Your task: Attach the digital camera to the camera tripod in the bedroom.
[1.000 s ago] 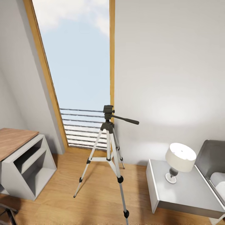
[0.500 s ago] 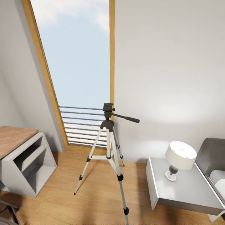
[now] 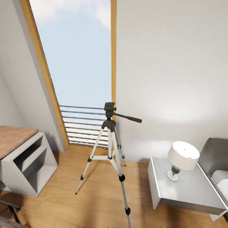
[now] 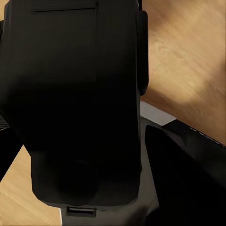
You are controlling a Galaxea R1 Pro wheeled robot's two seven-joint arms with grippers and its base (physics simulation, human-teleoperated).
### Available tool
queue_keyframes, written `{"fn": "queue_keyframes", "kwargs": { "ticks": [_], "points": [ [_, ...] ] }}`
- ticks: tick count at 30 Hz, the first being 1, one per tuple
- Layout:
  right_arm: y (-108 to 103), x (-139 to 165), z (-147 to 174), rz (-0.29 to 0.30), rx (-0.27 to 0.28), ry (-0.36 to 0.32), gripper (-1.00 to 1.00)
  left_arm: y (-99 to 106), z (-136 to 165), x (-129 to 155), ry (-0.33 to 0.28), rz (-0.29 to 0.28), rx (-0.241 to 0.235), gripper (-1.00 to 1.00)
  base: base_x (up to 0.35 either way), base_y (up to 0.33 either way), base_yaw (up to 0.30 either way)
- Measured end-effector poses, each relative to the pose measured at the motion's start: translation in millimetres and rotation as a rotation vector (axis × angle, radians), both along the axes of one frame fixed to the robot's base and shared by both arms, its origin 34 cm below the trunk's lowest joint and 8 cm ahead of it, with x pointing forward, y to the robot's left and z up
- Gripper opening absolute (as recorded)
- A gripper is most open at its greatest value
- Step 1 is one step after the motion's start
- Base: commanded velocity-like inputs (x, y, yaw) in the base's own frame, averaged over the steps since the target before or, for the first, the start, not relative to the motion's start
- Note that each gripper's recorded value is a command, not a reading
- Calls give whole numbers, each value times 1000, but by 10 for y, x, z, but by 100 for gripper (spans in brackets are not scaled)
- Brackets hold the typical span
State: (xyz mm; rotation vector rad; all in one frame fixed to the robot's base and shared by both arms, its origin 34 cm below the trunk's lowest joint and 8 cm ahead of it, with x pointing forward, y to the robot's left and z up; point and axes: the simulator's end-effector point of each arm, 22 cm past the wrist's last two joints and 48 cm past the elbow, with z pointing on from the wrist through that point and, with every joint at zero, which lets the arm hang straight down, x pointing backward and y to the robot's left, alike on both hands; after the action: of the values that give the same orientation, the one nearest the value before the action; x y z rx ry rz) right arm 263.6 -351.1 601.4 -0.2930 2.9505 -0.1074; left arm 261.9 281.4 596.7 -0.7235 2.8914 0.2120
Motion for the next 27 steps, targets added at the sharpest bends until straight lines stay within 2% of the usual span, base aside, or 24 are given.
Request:
{"fn": "queue_keyframes", "kwargs": {
  "ticks": [27],
  "points": [
    [0, -166, -58, 0, 0, 44, 100, 1, -57, -167, 43, 1, 0, -100, 0, 0, 0]
  ]
}}
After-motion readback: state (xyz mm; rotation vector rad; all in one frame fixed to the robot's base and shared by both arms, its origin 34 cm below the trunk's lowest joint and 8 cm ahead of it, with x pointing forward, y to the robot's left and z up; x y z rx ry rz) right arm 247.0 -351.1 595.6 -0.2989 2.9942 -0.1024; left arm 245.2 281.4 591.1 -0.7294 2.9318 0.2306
